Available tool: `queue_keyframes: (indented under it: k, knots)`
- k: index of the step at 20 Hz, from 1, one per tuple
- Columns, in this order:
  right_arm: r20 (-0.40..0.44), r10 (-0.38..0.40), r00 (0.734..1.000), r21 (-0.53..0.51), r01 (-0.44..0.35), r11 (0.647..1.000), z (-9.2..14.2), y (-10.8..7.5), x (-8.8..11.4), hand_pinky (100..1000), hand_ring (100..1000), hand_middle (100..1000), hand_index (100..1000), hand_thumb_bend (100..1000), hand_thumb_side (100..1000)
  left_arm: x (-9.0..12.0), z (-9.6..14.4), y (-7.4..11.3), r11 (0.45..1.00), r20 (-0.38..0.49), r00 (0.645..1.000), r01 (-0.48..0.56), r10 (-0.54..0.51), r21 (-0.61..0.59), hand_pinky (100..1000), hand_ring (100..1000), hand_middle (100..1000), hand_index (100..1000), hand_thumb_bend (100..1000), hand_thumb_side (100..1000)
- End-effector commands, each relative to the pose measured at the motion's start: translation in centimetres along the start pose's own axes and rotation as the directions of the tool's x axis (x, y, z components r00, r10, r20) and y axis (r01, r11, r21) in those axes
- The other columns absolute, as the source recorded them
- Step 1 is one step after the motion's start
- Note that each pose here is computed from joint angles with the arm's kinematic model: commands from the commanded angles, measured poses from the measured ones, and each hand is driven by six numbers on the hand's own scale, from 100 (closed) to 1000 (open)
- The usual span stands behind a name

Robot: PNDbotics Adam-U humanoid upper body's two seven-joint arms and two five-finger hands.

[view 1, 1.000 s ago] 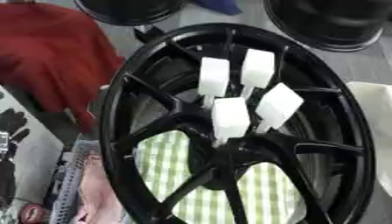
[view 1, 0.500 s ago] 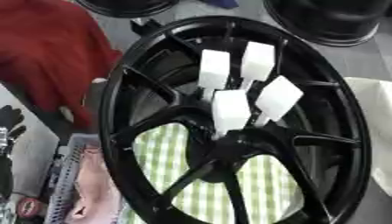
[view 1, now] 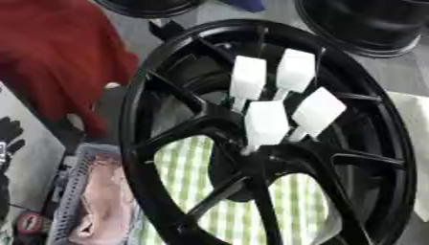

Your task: Pull the pin out of the wheel hub.

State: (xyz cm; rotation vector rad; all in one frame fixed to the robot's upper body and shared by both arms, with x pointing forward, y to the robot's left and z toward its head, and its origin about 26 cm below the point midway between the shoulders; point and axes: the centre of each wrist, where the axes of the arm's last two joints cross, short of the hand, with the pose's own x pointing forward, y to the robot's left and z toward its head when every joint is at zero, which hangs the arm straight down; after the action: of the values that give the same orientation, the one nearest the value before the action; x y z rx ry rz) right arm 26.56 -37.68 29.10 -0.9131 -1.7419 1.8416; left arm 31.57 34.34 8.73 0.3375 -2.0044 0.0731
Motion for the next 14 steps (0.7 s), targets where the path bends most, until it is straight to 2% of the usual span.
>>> queue_keyframes:
  k: [1,7,14]
  knots:
    - [0.034,0.074,0.997,0.072,-0.076,0.994,-0.3,-1.1,0.3,922,904,851,884,100,259,0.9,-0.6,0.5,1.000,0.037,0.999,0.021,-0.021,-0.011,893,873,782,870,250,757]
    - [0.095,0.092,0.991,0.140,-0.105,0.985,-0.8,-0.8,0.5,927,913,863,912,100,129,1.1,-0.8,0.4,1.000,0.041,0.999,0.020,-0.020,-0.016,893,874,782,870,249,757]
    - [0.168,0.084,0.982,0.184,-0.115,0.976,-1.5,-0.5,0.9,924,916,871,920,100,100,0.9,-0.8,0.4,1.000,0.034,0.999,0.020,-0.019,-0.016,894,874,782,870,248,757]
